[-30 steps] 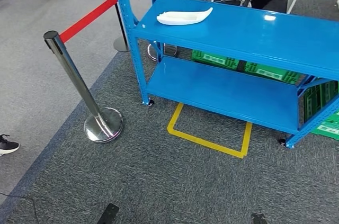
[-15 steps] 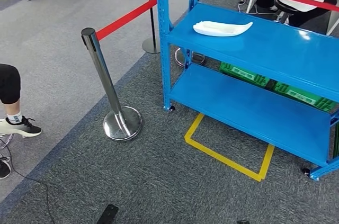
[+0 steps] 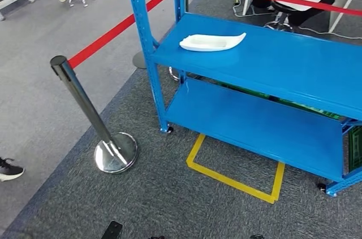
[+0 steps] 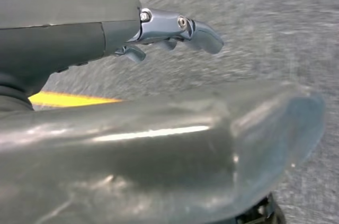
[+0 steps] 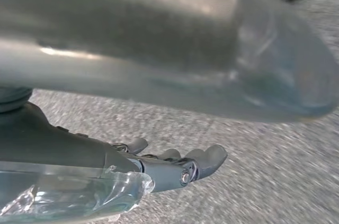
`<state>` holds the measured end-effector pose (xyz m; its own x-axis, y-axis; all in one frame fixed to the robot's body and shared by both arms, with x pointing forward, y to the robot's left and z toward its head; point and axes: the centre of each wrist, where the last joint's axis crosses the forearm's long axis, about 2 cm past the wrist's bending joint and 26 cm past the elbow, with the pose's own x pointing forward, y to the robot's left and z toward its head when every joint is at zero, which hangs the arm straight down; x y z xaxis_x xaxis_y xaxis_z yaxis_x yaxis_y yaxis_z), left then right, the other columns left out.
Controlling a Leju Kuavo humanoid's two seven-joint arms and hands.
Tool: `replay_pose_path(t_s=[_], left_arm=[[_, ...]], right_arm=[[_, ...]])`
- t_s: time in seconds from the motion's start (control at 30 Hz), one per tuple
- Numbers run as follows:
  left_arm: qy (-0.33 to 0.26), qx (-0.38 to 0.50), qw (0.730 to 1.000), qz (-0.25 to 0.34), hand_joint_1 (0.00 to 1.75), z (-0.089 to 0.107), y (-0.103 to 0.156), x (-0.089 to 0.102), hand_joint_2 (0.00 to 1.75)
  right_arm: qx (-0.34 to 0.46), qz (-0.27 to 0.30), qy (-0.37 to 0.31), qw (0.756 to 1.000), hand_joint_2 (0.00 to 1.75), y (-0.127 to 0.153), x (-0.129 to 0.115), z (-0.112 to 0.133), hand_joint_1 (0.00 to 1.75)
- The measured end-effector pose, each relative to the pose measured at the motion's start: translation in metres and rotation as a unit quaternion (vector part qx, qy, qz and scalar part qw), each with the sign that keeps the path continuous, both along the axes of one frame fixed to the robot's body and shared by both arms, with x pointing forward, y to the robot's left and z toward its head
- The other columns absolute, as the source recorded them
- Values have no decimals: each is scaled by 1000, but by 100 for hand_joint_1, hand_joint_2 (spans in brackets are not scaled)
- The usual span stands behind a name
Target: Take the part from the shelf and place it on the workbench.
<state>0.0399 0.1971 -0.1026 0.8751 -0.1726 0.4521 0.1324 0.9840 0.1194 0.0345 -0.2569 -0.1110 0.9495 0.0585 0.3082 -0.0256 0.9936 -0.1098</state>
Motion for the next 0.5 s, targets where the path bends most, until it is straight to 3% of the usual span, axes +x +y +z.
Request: replay_pose_path(t_s=[0.5], left_arm=[[8,-1,1000,13,0,0,0,1,0]], right_arm=[[-1,-13,-6,1000,0,0,0,0,0]])
